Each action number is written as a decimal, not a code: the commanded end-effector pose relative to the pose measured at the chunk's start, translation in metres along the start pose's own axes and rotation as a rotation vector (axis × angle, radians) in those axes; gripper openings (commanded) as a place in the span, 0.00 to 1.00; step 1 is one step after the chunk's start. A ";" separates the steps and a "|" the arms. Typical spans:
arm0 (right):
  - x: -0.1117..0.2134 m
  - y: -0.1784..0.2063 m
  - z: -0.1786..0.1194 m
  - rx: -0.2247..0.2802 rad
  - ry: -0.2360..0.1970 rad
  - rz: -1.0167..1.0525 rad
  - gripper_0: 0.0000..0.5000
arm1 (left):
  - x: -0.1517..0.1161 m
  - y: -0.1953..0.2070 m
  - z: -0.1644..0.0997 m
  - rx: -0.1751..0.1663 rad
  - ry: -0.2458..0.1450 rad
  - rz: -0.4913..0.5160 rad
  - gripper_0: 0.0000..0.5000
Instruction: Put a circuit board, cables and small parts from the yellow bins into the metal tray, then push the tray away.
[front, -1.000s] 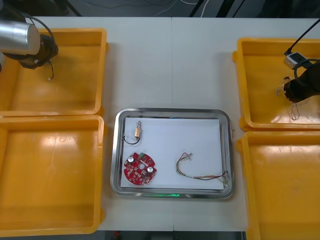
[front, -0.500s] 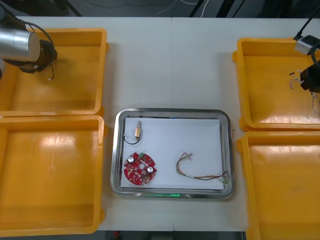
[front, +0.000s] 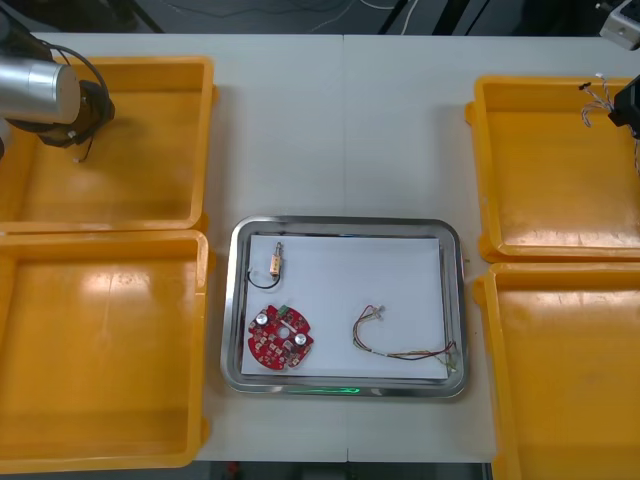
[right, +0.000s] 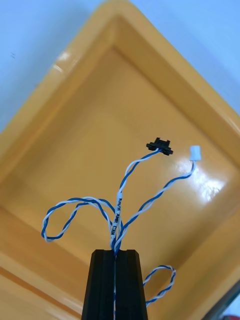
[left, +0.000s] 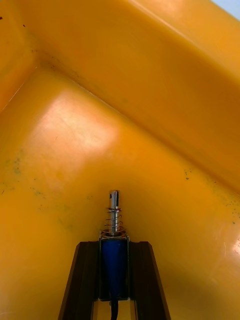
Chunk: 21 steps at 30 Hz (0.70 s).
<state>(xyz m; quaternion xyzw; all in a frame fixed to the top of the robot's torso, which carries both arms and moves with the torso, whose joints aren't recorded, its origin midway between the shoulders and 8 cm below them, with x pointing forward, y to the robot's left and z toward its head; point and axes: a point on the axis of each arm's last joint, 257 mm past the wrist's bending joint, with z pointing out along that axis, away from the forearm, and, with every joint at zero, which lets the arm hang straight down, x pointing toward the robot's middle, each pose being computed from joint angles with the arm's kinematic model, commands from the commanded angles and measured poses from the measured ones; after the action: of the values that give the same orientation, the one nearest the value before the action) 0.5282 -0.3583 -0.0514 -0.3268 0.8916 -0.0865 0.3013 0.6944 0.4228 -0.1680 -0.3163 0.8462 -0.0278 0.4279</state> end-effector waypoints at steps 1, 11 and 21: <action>-0.001 0.002 -0.021 0.031 -0.034 -0.087 0.00 | 0.015 0.000 0.003 -0.009 0.024 0.080 0.00; -0.023 0.058 -0.038 -0.023 -0.088 -0.348 0.00 | 0.011 0.005 -0.010 -0.047 0.068 0.097 0.00; -0.048 0.141 -0.049 -0.114 -0.160 -0.625 0.00 | -0.006 0.013 -0.044 -0.102 0.129 0.105 0.00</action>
<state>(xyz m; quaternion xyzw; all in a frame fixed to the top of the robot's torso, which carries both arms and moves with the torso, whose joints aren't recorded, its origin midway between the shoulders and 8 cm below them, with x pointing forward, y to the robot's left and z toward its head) 0.4671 -0.2346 -0.0357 -0.5589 0.7592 -0.0695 0.3261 0.6653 0.4017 -0.1684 -0.3077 0.8845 -0.0031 0.3506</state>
